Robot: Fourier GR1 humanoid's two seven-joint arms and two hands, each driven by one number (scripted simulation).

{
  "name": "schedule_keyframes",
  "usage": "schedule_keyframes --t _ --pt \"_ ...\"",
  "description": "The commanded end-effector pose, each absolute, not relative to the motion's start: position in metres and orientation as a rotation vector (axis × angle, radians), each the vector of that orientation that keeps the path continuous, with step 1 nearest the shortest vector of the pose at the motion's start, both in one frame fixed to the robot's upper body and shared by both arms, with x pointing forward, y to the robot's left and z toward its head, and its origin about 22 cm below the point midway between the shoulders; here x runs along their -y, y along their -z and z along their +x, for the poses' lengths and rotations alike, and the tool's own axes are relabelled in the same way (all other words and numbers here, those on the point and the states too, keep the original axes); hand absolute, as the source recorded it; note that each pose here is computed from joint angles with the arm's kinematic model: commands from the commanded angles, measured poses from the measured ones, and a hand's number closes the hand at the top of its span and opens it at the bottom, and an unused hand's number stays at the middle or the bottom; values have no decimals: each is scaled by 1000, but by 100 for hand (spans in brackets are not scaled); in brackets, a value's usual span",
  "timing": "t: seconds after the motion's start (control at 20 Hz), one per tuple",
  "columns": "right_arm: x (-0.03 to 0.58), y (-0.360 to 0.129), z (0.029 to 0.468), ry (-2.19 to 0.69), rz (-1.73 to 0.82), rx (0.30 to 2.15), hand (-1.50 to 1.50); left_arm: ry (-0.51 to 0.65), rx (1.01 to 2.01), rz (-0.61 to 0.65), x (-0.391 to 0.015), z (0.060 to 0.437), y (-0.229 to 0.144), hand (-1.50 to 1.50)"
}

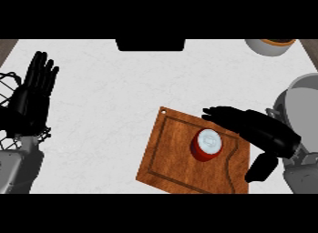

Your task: Pick the can from the cutting board and place it in the pot

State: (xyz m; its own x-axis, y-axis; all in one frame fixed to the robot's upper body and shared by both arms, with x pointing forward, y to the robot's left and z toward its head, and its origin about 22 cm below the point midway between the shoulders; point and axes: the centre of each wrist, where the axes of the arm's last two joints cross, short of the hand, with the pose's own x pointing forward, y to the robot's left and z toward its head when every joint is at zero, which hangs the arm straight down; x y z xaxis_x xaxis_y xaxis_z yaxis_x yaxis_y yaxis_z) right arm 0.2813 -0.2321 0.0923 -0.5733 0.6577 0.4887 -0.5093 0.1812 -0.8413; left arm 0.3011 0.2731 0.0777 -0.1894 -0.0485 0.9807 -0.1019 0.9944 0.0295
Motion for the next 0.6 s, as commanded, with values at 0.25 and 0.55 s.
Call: schedule_keyframes --t 0.25,0.55 --pt "220 -64 253 -1579 -226 1521 -150 -72 1762 109 -264 301 -92 0" --pt "185 -83 270 -1577 -288 1473 -150 -39 1753 109 -268 312 -66 0"
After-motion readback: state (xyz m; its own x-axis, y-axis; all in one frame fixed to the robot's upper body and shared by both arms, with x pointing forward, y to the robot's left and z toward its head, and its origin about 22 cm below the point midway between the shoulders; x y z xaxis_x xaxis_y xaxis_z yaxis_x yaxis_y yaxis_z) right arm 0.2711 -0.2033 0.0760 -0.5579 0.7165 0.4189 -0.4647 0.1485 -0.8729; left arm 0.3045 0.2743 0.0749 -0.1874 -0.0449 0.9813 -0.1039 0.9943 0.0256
